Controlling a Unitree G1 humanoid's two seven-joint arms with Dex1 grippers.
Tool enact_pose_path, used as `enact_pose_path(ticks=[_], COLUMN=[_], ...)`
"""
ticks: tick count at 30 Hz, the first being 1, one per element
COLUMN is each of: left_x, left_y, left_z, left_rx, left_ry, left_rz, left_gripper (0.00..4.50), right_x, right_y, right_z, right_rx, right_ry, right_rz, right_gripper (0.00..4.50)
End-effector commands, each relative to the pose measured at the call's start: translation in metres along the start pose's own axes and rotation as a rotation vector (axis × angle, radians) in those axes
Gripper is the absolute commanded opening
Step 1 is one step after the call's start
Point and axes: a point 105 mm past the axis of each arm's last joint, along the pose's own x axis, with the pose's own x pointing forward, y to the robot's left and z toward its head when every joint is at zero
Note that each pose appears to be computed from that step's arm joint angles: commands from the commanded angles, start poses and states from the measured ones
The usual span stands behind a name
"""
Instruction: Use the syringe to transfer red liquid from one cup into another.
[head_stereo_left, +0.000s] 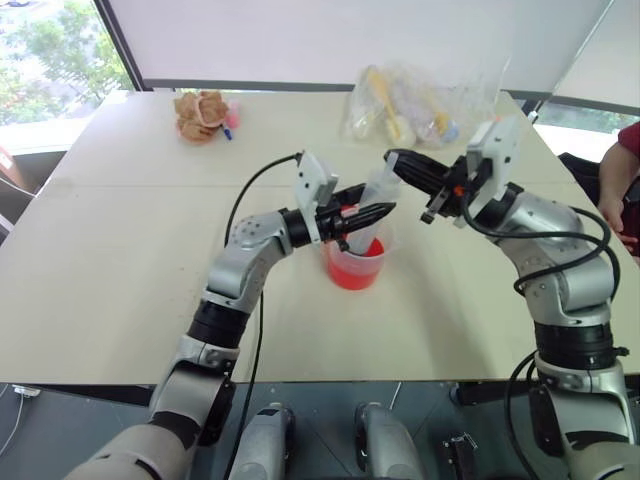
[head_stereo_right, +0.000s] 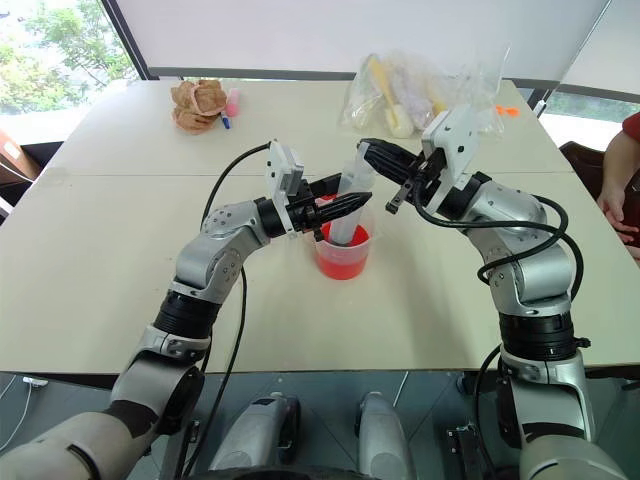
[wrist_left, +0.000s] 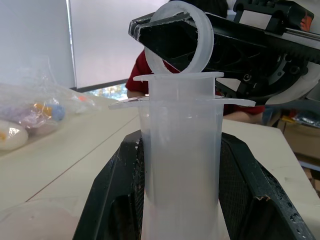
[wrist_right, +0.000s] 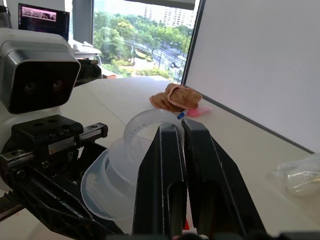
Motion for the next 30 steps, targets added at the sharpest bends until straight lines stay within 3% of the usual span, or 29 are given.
enact_pose_path(ticks=[1, 20, 23, 27, 30], left_x=[0.004, 0.001, 0.002, 0.003, 0.003], left_y=[-0.016, -0.019, -0.018, -0.015, -0.009], left_z=[-0.01, -0.021, -0.021, -0.014, -0.011], left_rx=[-0.01, -0.028, -0.027, -0.032, -0.035], left_ry=[0.026, 0.057, 0.055, 0.034, 0.023], left_rz=[-0.067, -0.068, -0.067, -0.053, -0.033], left_gripper=[1.39, 1.39, 1.39, 1.39, 1.39], right_x=[-0.003, -0.006, -0.005, -0.011, -0.024], right_y=[-0.022, -0.037, -0.036, -0.035, -0.034], right_z=[0.039, 0.052, 0.05, 0.046, 0.042], right_rx=[-0.097, -0.098, -0.095, -0.079, -0.023], right_ry=[-0.127, -0.161, -0.15, -0.134, -0.132], right_rz=[-0.104, -0.173, -0.166, -0.174, -0.185], right_gripper=[0.01, 0.01, 0.92, 2.95, 2.95])
